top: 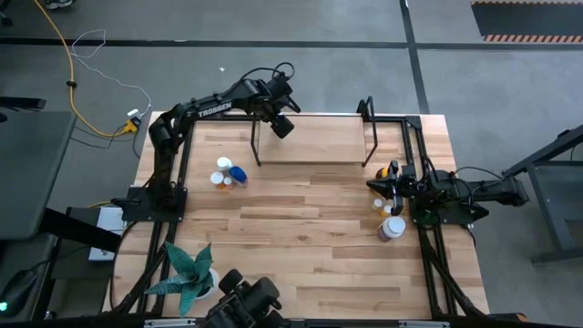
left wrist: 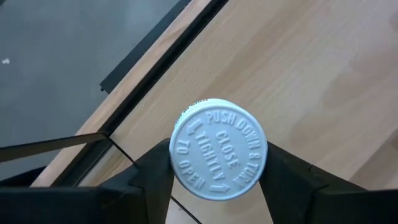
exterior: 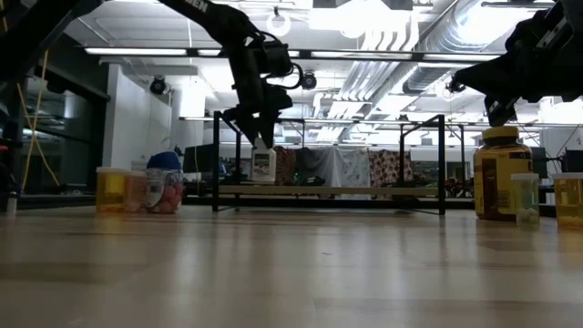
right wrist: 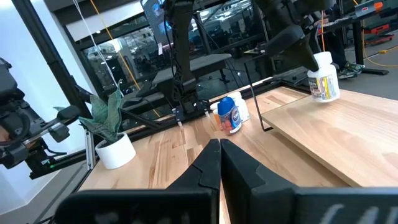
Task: Pick and place medicine bottles onto shelf by color
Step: Put the large white pill bottle on the shelf
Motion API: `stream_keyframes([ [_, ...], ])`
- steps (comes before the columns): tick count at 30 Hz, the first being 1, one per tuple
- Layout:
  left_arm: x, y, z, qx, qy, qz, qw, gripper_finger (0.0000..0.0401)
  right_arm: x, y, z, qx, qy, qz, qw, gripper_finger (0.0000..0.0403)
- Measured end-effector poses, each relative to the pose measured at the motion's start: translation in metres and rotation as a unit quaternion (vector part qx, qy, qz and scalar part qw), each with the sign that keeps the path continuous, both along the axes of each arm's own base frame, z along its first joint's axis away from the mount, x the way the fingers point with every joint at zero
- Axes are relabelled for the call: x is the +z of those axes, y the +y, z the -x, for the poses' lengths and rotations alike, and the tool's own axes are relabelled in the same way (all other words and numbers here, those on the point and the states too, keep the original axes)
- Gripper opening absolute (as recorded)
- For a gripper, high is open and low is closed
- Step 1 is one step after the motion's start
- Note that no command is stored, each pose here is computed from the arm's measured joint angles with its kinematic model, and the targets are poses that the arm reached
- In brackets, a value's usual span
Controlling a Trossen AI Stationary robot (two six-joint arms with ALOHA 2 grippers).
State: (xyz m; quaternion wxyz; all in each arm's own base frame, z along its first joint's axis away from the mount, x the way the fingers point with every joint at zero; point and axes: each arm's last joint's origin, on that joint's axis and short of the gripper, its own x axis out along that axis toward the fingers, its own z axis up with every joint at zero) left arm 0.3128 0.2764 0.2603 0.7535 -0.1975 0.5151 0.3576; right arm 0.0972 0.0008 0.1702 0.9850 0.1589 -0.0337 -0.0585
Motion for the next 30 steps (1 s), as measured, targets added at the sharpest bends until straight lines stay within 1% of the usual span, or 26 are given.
stream_keyframes([
  [6, 0.0, 0.0, 0.0, 0.005, -0.005, 0.004, 1.0, 0.0206, 0.0, 0.0, 0.0, 0.0, 0.0, 0.0, 1.0, 0.0],
  [20, 0.0, 0.0, 0.0, 0.006, -0.005, 0.004, 1.0, 0.0215, 0.0, 0.0, 0.0, 0.0, 0.0, 0.0, 1.0, 0.0],
  [27, -0.013, 0.003, -0.004, 0.011, 0.005, 0.016, 1.0, 0.0233, 0.0, 0.0, 0.0, 0.0, 0.0, 0.0, 1.0, 0.0],
  [30, -0.014, 0.004, -0.005, 0.003, 0.006, 0.01, 1.0, 0.0239, 0.0, 0.0, 0.0, 0.0, 0.0, 0.0, 1.0, 0.0],
])
